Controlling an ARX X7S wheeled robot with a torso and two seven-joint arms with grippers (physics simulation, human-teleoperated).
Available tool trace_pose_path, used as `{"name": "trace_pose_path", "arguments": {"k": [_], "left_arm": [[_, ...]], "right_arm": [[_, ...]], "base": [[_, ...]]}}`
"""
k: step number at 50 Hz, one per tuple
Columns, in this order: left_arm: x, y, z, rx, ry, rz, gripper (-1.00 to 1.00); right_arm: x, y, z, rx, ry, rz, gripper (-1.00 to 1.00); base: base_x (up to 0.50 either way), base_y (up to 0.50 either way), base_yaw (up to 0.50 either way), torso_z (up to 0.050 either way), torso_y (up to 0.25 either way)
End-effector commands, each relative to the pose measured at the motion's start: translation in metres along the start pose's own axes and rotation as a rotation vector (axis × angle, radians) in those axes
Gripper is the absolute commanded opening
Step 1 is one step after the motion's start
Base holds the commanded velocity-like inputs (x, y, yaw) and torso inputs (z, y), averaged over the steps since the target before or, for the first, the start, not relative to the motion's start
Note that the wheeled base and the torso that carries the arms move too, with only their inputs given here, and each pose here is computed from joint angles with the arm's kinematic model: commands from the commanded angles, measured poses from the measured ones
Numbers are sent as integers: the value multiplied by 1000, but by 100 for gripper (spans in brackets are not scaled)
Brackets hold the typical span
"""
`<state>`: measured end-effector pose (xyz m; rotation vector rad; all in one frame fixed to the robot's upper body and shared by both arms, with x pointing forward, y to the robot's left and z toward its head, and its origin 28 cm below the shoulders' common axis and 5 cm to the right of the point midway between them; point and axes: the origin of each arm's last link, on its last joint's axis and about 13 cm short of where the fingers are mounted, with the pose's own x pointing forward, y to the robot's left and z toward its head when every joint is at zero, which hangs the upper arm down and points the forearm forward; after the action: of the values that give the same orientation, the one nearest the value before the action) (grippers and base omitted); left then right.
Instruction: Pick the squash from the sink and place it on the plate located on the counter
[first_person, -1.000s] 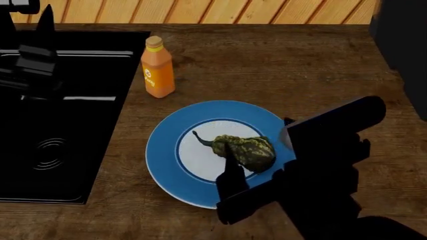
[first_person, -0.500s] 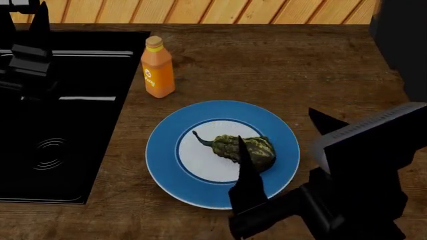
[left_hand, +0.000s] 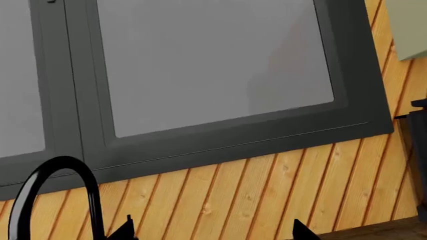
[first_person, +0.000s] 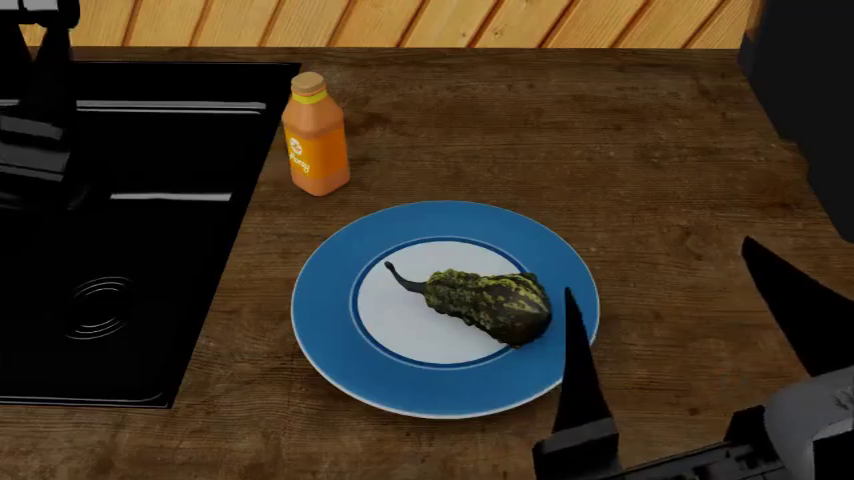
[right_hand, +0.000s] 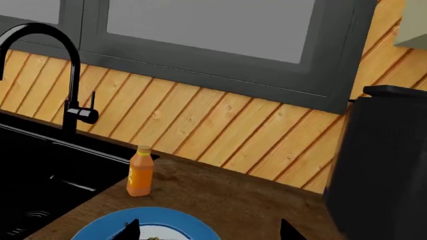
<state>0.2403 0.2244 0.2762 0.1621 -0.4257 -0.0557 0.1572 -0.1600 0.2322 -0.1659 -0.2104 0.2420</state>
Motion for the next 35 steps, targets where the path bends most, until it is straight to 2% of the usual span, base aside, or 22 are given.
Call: {"name": "trace_pose_path", "arguments": {"k": [1,2,4,5,6,12,16,35], "left_arm": [[-22,-1,-11,13,-52,-7,100],[-25,-2,-19,11,-48,-11,100],[-35,-11,-44,0,-18,-44,100],[-42,-13,-48,-2,-21,-40,100],[-47,-13,-47,0,-30,-37,100],[-53,-9,-36,22,-72,-13,100],[-65,-10,-23,42,-112,-4,100],[-101,-17,-5,110,-210,5,100]], "right_arm": [[-12,1,-7,-22,-75,-129,100],[-5,3,-18,-51,-48,-161,100],[10,9,-46,-25,-7,-149,100],[15,12,-55,-55,9,-151,100],[18,15,-55,-35,7,-143,100],[18,16,-42,-46,-41,-148,100],[5,15,-29,-60,-81,-170,100],[-30,9,-14,-71,-165,-258,100]], "base": [[0,0,0,0,0],[0,0,0,0,0],[0,0,0,0,0],[0,0,0,0,0],[0,0,0,0,0],[0,0,0,0,0],[0,0,0,0,0],[0,0,0,0,0]]}}
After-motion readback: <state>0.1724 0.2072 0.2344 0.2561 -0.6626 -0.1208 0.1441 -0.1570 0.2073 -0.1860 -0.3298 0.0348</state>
